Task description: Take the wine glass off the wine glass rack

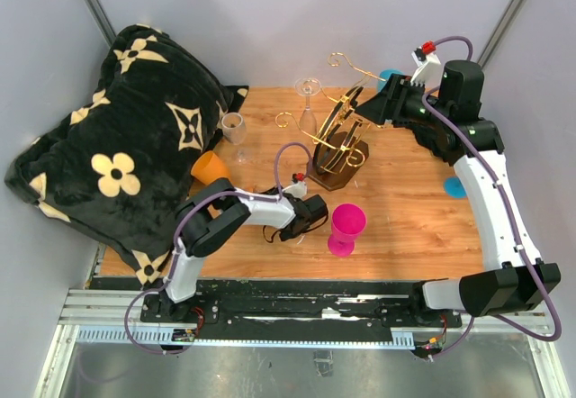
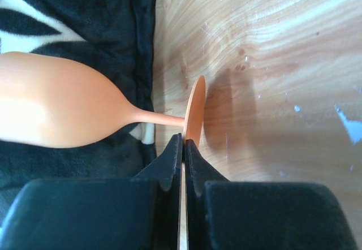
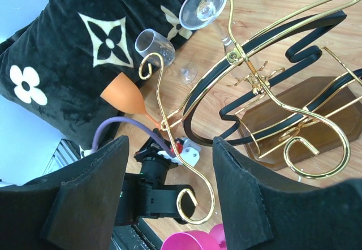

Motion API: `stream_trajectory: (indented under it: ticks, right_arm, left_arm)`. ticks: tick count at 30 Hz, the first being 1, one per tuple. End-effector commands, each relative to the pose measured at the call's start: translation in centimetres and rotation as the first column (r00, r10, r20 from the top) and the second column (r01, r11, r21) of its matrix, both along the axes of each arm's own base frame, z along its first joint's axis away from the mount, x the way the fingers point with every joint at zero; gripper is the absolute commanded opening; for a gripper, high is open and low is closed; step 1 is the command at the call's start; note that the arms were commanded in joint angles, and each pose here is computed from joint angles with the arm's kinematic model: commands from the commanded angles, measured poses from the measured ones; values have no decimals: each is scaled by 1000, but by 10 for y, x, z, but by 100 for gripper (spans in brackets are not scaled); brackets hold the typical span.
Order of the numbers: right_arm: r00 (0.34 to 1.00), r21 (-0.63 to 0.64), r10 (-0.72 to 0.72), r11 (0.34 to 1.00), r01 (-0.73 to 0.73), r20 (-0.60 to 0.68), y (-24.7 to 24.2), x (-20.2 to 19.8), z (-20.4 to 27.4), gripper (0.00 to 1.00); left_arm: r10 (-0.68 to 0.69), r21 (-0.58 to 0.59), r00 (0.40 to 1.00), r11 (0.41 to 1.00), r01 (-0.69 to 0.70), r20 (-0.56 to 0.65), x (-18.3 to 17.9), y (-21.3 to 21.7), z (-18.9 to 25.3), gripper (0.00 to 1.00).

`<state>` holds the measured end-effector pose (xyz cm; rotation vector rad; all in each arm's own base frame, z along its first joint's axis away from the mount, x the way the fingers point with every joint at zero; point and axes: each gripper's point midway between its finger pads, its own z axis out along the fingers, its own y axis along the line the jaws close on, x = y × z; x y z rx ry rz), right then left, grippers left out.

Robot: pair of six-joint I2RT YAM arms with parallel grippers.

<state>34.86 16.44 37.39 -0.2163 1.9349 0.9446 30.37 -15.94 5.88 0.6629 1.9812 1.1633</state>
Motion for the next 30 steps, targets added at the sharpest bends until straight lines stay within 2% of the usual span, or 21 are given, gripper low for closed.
stream_trajectory:
  ticks: [1, 10, 14, 18, 22, 30]
  right_arm:
    - [997, 21, -1, 1000, -1, 71, -5, -3, 24, 62]
    - [997, 25, -3, 1000, 1, 74, -8, -3, 27, 62]
    - [998, 27, 3, 1000, -5, 67, -7, -2, 24, 63]
    - [998, 24, 3, 1000, -4, 70, -8, -2, 24, 63]
    - [997, 23, 2, 1000, -4, 71, -8, -2, 24, 63]
    - [997, 21, 2, 1000, -4, 73, -8, -3, 24, 63]
  left_arm:
    - [63, 14, 988, 998, -65, 144, 4, 2, -1, 1]
    - [76, 39, 988, 996, -82, 131, -4, 4, -33, 1]
    - [80, 18, 989, 996, -82, 127, -6, 3, -40, 14]
    - [65, -18, 993, 998, -63, 104, -5, -5, -46, 24]
    - [37, -93, 997, 995, -31, 66, -4, -17, -51, 36]
    - [-31, -194, 999, 981, 27, -18, -3, -39, -60, 50]
